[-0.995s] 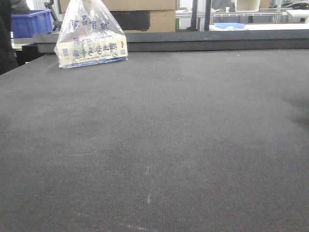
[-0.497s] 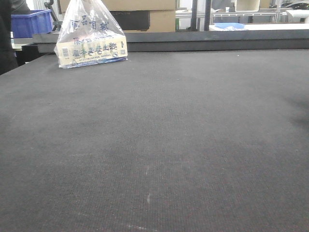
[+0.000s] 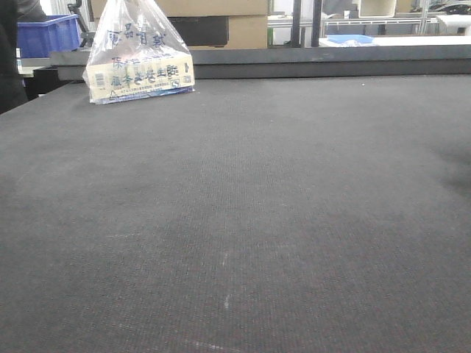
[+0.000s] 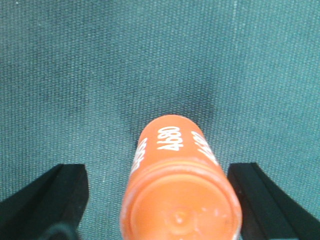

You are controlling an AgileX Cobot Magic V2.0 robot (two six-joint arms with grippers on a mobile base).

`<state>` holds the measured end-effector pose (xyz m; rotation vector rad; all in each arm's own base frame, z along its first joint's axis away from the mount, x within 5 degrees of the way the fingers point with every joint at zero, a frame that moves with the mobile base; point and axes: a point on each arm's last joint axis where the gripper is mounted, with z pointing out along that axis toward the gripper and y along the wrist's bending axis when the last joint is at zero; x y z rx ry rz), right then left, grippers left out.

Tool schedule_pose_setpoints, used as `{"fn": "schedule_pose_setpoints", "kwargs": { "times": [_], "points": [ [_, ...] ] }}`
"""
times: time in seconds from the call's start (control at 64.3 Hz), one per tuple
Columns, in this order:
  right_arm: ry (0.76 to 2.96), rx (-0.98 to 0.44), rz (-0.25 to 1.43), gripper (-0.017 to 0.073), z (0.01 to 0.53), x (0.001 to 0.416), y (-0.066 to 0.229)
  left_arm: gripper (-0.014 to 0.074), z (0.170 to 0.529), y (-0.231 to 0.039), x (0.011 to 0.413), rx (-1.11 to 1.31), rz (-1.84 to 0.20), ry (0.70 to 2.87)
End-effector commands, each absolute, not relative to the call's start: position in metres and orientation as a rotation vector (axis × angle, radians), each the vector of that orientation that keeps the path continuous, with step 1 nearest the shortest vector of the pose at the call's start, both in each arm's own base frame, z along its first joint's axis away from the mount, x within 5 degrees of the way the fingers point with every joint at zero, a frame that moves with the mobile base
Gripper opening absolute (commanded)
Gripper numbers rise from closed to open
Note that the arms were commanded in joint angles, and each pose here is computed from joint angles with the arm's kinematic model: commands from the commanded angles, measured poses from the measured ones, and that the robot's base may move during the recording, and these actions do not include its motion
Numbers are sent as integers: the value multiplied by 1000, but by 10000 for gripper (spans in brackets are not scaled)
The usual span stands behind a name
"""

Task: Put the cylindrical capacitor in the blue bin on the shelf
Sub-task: 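Close the right gripper around the brown capacitor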

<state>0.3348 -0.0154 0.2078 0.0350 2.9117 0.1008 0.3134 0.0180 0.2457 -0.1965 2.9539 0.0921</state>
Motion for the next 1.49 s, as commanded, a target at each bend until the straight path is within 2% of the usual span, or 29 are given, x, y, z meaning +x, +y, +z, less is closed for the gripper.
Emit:
{"fn": "schedule_pose_setpoints", "kwargs": {
  "times": [0.0,0.155,0.311,0.373,0.668,0.964,1.041,1.181,1.29,1.477],
  "points": [
    [2895,30,94,482,209,337,-16,461,249,16,313,-200,87,2949],
    [2899,30,95,256,209,336,-16,461,249,16,313,-201,88,2955],
    [2899,30,95,-86,209,336,-16,461,248,15,312,-215,61,2960],
    [2899,30,95,-170,209,336,-16,459,248,14,312,-219,52,2960],
    [2903,30,96,-162,209,336,-16,400,248,14,312,-222,45,2960],
    [2903,30,96,-162,209,336,-16,381,248,14,313,-223,42,2958],
    [2903,30,96,-162,209,336,-16,310,248,14,313,-223,42,2958],
    [2902,33,100,-162,209,336,-16,37,248,13,313,-224,39,2958],
    [2904,33,100,-162,209,336,-16,-104,248,13,313,-224,39,2958],
    [2904,68,106,-162,216,332,-15,-111,249,13,313,-224,39,2955]
  ]
}}
